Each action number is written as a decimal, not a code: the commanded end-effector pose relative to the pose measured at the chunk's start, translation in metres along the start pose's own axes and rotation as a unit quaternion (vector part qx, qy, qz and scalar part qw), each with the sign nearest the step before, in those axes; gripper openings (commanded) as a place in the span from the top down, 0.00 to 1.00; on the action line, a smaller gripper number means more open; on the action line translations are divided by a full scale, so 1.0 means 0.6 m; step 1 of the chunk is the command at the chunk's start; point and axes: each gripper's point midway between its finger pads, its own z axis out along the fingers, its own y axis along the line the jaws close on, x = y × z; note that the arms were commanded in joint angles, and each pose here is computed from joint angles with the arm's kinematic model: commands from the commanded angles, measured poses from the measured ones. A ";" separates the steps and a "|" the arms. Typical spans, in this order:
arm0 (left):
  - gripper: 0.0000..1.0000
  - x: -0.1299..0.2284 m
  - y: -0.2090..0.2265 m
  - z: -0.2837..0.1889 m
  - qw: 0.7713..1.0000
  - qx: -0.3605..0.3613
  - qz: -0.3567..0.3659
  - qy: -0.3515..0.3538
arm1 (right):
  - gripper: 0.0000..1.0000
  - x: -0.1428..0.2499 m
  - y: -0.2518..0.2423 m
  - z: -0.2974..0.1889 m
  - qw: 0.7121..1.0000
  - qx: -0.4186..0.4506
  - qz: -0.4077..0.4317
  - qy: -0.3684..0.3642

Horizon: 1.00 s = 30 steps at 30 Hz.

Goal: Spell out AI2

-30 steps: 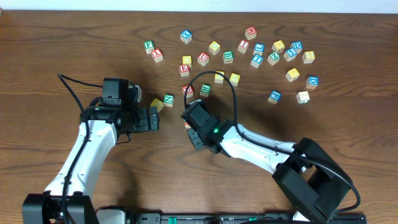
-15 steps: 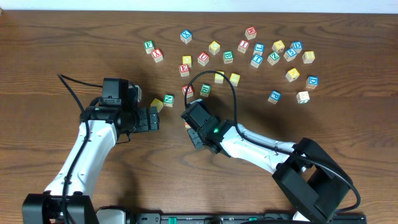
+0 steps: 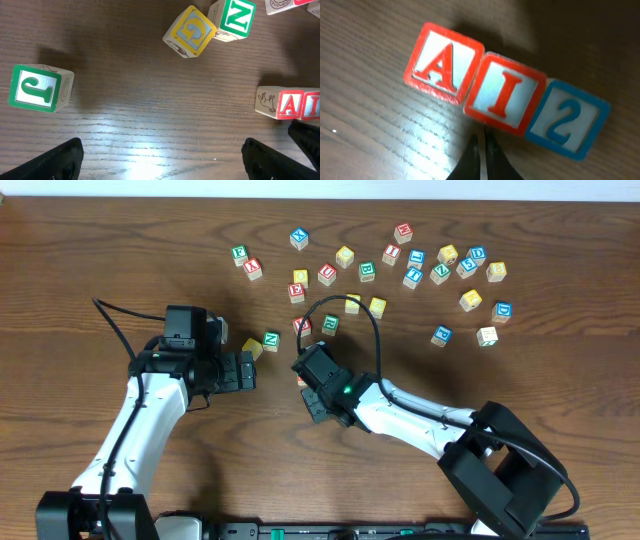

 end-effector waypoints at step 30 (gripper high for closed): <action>0.01 0.007 0.000 0.003 1.000 0.004 0.002 0.006 | 0.99 -0.137 -0.105 -0.068 0.978 0.083 0.099 -0.164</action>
